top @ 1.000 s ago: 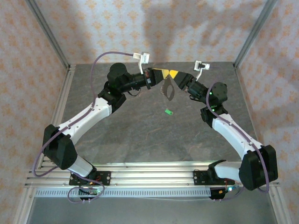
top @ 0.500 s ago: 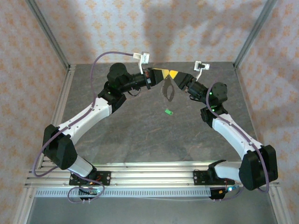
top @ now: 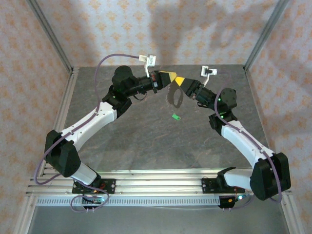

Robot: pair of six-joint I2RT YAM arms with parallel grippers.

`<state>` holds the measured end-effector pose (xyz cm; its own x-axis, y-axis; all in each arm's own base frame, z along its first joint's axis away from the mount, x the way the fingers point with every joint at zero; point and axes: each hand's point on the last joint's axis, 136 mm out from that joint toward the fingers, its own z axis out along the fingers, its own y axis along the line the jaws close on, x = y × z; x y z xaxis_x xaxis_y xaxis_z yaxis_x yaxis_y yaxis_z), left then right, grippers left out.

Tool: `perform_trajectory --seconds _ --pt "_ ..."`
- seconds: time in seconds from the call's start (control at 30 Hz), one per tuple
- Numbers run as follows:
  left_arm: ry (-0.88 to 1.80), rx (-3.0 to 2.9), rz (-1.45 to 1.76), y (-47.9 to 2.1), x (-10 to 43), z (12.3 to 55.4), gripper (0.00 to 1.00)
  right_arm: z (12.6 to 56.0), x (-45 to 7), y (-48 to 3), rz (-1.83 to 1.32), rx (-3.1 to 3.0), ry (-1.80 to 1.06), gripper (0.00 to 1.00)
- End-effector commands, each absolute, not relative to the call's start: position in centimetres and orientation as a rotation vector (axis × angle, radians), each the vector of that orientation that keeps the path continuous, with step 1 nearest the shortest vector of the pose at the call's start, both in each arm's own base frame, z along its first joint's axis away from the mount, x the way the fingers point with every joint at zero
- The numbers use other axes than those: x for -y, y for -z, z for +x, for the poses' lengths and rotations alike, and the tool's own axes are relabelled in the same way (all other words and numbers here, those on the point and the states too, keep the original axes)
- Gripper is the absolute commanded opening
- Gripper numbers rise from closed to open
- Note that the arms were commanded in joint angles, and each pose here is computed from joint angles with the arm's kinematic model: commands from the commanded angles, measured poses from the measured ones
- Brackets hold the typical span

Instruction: Put the keys on the keyring

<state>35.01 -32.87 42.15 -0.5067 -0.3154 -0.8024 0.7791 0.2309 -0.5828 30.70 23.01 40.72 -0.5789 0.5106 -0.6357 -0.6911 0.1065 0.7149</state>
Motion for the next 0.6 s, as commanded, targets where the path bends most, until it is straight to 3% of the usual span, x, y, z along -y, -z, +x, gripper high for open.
perform_trajectory --seconds 0.0,0.1,0.13,0.2,0.23,0.3,0.43,0.57 --pt "1.459 -1.481 0.459 -44.2 32.7 34.6 0.00 29.4 -23.0 -42.4 -0.257 -1.396 -1.633 0.02" --pt "1.451 -1.494 0.426 -44.0 32.5 35.0 0.00 29.8 -22.7 -42.4 -0.230 -1.393 -1.612 0.00" --pt "1.443 -1.501 0.393 -43.9 32.3 35.3 0.08 30.0 -22.6 -42.3 -0.211 -1.394 -1.602 0.00" --pt "1.406 -1.524 0.297 -43.4 31.4 36.2 0.44 30.6 -22.2 -42.1 -0.169 -1.391 -1.582 0.00" --pt "1.387 -1.532 0.232 -43.0 30.8 36.7 0.55 30.9 -22.1 -42.0 -0.149 -1.390 -1.574 0.00" --pt "1.378 -1.521 0.144 -42.6 29.8 37.1 0.63 31.3 -21.8 -41.9 -0.121 -1.384 -1.563 0.00" --pt "1.408 -1.489 0.061 -42.6 29.0 37.0 0.64 31.6 -21.5 -42.1 -0.084 -1.371 -1.563 0.00" --pt "1.426 -1.483 0.063 -42.6 29.3 36.9 0.54 31.8 -21.2 -42.3 -0.046 -1.358 -1.575 0.00"
